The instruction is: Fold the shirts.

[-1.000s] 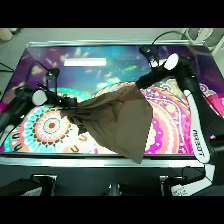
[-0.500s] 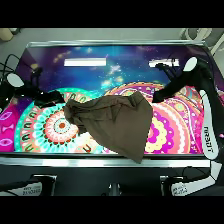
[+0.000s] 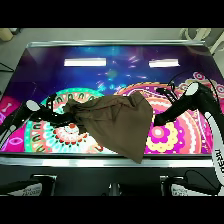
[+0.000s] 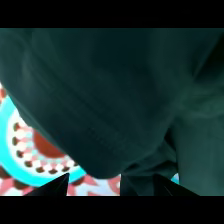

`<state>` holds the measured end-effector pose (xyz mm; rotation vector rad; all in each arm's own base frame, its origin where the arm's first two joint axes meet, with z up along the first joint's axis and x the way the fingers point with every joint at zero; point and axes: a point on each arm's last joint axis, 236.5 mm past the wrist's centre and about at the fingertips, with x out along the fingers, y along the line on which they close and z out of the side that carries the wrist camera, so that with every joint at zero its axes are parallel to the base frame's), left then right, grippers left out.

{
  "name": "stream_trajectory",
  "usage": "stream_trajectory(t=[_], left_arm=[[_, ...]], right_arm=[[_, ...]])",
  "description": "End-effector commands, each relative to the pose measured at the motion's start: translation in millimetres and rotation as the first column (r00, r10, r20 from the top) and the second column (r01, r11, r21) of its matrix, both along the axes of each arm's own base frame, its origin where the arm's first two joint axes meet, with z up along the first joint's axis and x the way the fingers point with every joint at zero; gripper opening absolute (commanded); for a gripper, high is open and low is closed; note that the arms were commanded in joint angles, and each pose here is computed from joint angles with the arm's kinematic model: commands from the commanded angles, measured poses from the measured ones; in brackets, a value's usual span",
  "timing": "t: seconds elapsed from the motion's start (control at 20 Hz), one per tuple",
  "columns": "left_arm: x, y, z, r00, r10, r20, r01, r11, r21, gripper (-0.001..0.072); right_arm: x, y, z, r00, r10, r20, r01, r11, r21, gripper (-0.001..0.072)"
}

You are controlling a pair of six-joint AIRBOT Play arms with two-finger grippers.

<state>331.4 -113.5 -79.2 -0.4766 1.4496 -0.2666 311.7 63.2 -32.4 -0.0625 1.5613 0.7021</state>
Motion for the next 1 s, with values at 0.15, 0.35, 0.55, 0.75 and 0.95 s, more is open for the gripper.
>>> stream_trajectory(t=[0.15,0.35,0.55,0.75,0.95], left_arm=[[10.3,-8.0,-25.0,0.998,0.055,0.017,-0.055,0.998,0.007,0.058],[20.1,-4.6,-22.9,0.996,0.08,0.047,-0.08,0.997,0.014,0.0035],[28.4,-5.7,-3.9,0.992,0.066,0.104,-0.067,0.998,0.008,0.003],[27.9,-14.6,12.3,0.989,0.046,0.142,-0.046,0.999,0.0,0.003],[24.9,-19.2,27.4,0.986,0.029,0.167,-0.028,1.0,-0.009,0.0031]], right_arm=[[-27.1,10.4,-19.2,0.997,-0.023,-0.073,0.026,0.999,0.04,0.0573],[-81.5,33.0,-45.2,0.969,-0.034,-0.243,0.067,0.989,0.128,0.0633],[-107.9,52.3,-58.7,0.947,-0.071,-0.313,0.136,0.972,0.191,0.0633],[-123.0,73.3,-76.8,0.942,-0.089,-0.324,0.157,0.969,0.192,0.0629],[-123.2,110.3,-92.6,0.964,-0.072,-0.256,0.105,0.988,0.116,0.0411]])
